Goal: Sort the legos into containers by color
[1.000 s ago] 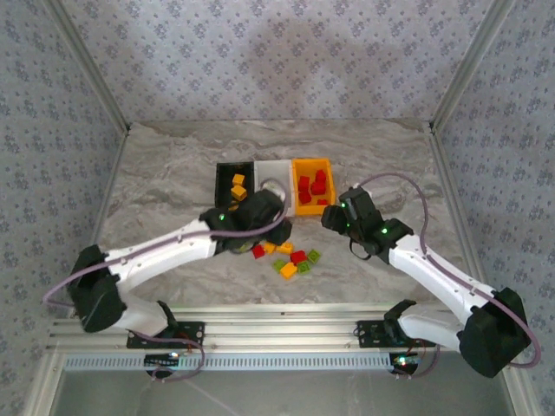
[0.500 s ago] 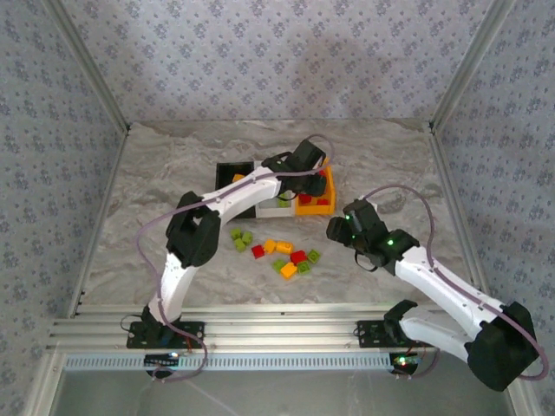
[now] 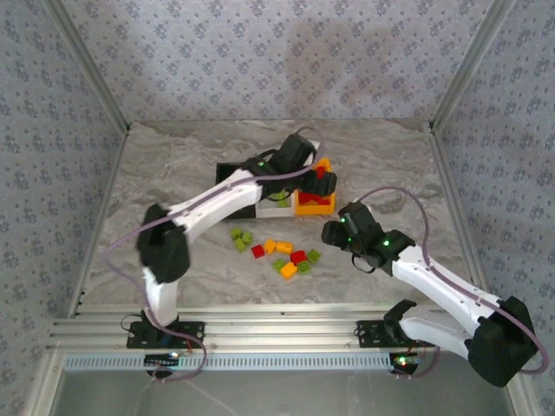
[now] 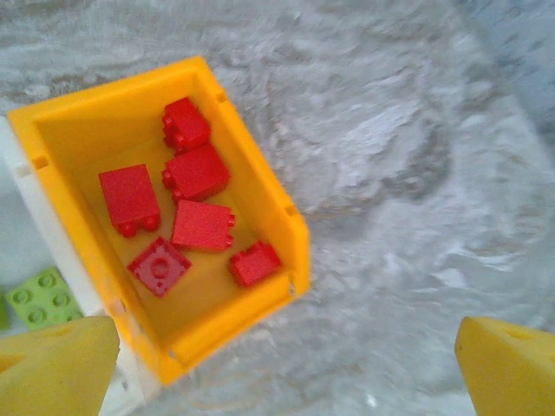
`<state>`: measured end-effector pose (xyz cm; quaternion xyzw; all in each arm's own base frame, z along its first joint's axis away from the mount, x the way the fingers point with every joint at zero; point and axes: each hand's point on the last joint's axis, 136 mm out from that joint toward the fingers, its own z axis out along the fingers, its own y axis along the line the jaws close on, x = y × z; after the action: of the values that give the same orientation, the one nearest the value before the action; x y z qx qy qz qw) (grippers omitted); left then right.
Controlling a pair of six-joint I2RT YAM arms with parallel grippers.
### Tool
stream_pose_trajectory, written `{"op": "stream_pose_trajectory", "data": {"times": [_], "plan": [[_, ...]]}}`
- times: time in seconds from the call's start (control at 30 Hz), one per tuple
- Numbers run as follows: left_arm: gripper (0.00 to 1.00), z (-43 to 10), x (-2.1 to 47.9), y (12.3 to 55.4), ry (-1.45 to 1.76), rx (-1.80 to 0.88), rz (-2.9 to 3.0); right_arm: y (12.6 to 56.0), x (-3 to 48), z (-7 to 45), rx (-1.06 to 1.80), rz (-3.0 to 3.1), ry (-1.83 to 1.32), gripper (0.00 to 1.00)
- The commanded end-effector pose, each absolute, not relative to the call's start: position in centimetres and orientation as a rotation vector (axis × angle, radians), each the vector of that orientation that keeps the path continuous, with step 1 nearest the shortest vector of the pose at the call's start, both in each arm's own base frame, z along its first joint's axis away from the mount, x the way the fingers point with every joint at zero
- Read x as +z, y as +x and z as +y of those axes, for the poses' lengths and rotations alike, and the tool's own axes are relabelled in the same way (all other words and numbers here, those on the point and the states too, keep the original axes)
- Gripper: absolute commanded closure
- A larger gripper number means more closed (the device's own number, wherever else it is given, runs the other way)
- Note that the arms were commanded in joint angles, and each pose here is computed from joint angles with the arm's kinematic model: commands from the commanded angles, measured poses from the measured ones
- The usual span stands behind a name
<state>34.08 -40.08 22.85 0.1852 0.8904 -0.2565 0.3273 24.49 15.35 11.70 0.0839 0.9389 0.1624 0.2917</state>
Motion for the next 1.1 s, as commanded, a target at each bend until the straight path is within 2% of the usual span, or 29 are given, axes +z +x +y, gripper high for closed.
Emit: {"op": "stream_pose_trajectory", "data": {"times": [0.0, 0.13, 0.3, 0.5, 0.63, 0.87, 1.07], "plan": [[0.01, -38.5, 28.0, 30.5, 0.453, -0.805, 2.182, 24.0, 11.3, 17.8, 0.486, 2.526, 0.103, 0.3], [0.0, -33.3, 25.0, 26.4, 0.392, -0.711, 2.212, 23.8, 11.2, 21.2, 0.493, 2.54, -0.065, 0.3], [0.01, -24.2, 19.5, 22.1, 0.183, -0.596, 2.299, 23.7, 10.8, 26.4, 0.453, 2.551, -0.341, 0.3], [0.01, -16.8, 17.7, 18.8, 0.007, -0.546, 2.302, 24.6, 8.4, 31.3, 0.35, 2.589, -0.595, 0.31], [0.0, -14.3, 17.0, 17.8, -0.072, -0.539, 2.286, 25.6, 6.5, 32.3, 0.279, 2.639, -0.645, 0.34], [0.0, -13.4, 16.1, 17.6, -0.106, -0.529, 2.286, 27.1, 5.1, 31.3, 0.336, 2.68, -0.566, 0.32], [0.01, -13.3, 15.7, 17.8, -0.114, -0.518, 2.283, 24.7, 4.2, 31.0, 0.472, 2.727, -0.631, 0.32]]}}
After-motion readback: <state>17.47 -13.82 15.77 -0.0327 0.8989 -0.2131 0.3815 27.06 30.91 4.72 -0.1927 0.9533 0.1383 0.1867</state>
